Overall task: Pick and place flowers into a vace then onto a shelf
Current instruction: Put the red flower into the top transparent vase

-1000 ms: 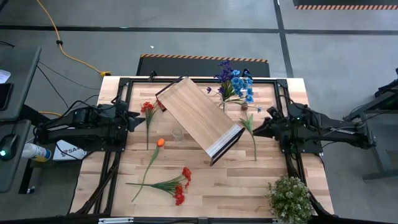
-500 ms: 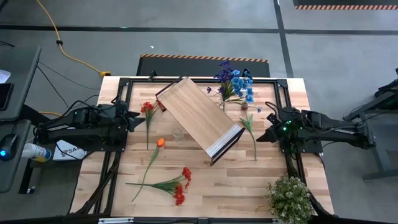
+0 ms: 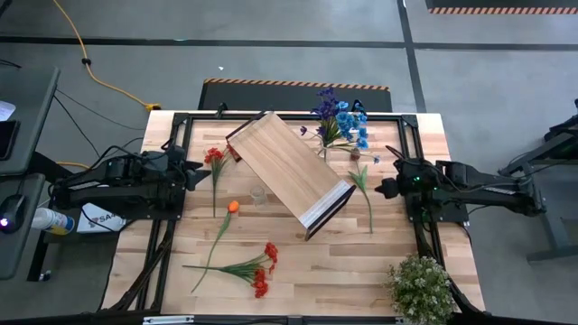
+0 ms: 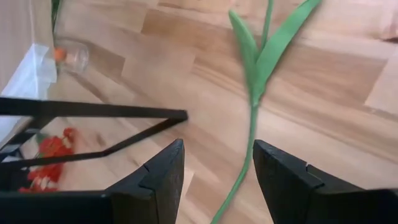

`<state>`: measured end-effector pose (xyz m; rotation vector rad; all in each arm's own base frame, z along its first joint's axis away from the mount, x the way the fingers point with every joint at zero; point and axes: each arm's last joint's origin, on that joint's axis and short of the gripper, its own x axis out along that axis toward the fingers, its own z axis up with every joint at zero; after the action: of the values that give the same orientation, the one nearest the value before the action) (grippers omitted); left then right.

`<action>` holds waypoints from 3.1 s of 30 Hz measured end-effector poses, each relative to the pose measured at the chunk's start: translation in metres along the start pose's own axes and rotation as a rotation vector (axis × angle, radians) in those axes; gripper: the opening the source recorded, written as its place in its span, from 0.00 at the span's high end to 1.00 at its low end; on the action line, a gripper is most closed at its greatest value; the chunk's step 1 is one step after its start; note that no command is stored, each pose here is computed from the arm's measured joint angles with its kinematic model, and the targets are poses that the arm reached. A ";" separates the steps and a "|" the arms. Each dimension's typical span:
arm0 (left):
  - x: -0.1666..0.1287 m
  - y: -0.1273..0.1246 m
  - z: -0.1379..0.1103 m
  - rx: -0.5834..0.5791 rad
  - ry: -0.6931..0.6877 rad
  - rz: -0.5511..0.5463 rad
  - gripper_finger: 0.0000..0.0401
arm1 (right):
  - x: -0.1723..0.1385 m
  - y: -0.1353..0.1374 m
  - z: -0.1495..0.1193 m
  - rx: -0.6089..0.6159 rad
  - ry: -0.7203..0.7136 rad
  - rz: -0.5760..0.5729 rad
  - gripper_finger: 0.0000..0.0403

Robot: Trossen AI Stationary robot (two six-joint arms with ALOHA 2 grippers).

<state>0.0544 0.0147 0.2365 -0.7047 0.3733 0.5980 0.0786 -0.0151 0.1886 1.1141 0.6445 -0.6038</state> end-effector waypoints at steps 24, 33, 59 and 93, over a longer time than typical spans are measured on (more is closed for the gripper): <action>0.000 0.000 0.000 0.000 -0.006 0.006 0.17 | 0.045 0.011 0.007 -0.155 0.106 -0.232 0.55; 0.000 0.000 0.000 0.000 -0.007 0.007 0.17 | 0.055 0.012 0.008 -0.189 0.127 -0.271 0.55; 0.000 0.000 0.000 0.000 -0.007 0.007 0.17 | 0.084 0.021 -0.009 -0.208 0.078 -0.377 0.55; 0.000 0.001 -0.001 0.004 0.002 0.014 0.17 | 0.102 0.017 -0.012 -0.121 0.067 -0.475 0.55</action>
<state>0.0538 0.0148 0.2356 -0.7000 0.3816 0.6095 0.1569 -0.0101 0.1209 0.8717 1.0036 -0.9216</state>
